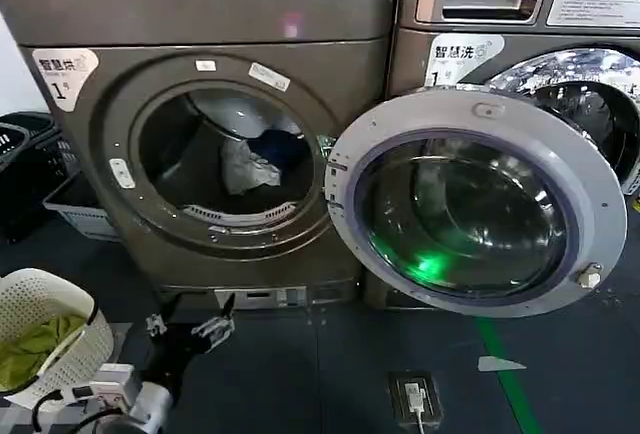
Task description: Grasp the clothes from the dryer.
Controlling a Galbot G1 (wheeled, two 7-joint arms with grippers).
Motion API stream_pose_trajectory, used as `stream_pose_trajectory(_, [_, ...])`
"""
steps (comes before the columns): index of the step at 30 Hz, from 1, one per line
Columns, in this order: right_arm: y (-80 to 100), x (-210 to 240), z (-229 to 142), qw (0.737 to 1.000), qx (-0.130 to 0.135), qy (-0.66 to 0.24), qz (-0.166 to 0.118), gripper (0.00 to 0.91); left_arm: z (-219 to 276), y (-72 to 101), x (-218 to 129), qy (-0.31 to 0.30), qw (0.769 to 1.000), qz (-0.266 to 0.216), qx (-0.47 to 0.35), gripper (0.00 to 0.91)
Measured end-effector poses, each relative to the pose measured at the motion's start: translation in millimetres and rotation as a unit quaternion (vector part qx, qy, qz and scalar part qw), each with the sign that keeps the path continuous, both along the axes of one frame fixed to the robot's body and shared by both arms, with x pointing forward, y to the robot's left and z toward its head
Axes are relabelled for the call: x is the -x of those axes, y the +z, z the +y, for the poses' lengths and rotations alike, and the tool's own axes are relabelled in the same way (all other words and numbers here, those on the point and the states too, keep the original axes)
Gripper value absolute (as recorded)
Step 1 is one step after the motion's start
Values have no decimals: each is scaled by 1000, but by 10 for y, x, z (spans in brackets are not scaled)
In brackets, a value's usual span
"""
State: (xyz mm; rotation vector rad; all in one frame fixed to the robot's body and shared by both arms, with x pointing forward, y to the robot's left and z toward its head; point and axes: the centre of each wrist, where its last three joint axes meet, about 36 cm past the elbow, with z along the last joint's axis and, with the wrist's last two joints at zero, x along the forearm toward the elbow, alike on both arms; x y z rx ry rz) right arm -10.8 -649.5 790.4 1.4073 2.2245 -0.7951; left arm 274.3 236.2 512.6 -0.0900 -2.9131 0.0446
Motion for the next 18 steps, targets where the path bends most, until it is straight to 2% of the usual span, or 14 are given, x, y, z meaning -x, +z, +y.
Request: stream_pose_trajectory(18, [-8, 8, 9, 1000, 3, 3, 3, 907, 7, 9, -10, 1, 1000, -4, -2, 907])
